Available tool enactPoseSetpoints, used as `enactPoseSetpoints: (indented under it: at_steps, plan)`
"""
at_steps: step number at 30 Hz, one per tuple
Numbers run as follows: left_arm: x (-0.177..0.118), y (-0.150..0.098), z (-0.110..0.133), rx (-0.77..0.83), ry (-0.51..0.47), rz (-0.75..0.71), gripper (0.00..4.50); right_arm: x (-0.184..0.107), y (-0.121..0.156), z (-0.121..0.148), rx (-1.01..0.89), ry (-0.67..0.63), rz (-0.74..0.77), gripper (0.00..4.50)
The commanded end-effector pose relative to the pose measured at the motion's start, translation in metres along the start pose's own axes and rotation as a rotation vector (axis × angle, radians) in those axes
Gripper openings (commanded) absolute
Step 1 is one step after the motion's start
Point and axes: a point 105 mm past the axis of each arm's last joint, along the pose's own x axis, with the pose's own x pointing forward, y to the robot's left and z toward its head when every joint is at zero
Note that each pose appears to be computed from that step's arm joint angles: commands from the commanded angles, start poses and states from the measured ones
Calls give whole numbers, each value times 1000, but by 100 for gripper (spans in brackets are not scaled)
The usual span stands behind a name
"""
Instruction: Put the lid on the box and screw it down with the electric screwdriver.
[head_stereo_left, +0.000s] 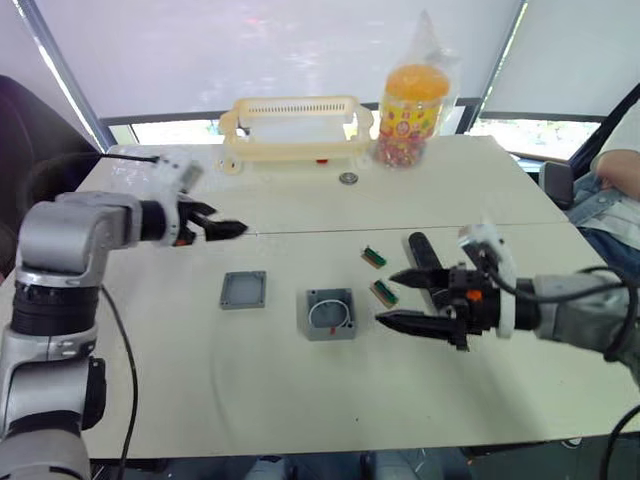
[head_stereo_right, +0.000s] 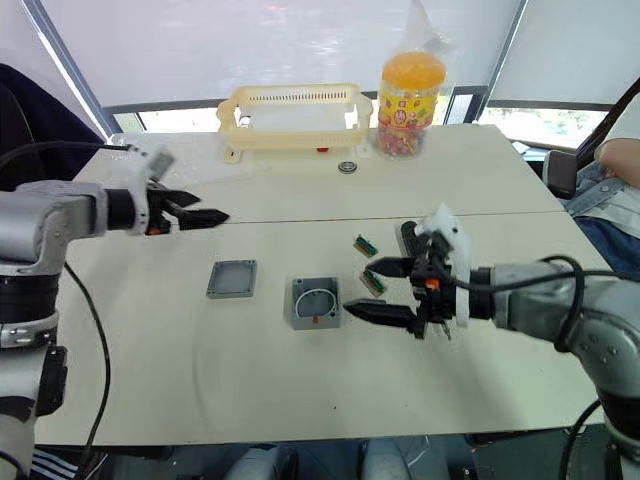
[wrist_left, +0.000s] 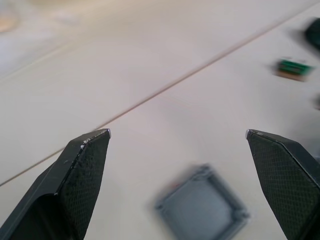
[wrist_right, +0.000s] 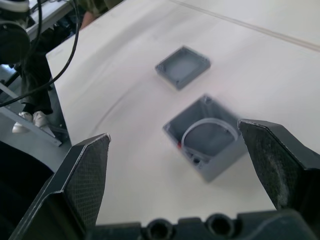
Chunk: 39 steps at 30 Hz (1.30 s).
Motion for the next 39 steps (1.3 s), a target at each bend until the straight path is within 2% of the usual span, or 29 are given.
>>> enactPoseSetpoints:
  at_steps: [1,3,5,10,16,24,27,32,37,39]
  plan:
    - [-22,2,-31,-195,158,-47,448,1,7,8,-78,38,76,450]
    - [-26,7,-51,-267,231,-12,448,4,10,10,-128,62,115,450]
    - [-18,6,-65,-322,260,7,448,12,16,9,-179,85,157,450]
    - [7,-5,-82,-402,294,7,448,29,17,-6,-256,154,143,450]
    - [31,-3,-87,-426,295,58,448,36,0,-10,-272,165,-4,450]
    - [59,-5,-88,-437,300,59,448,36,2,-5,-262,133,-29,450]
    - [72,-13,-90,-417,332,45,448,37,3,-3,-256,121,-42,450]
    - [83,-28,-89,-296,423,70,448,39,3,-3,-244,108,-66,450]
    - [87,-43,-81,-279,473,95,448,42,3,-4,-223,83,-89,450]
    - [89,-47,-85,-285,494,101,397,43,3,-4,-214,75,-103,450]
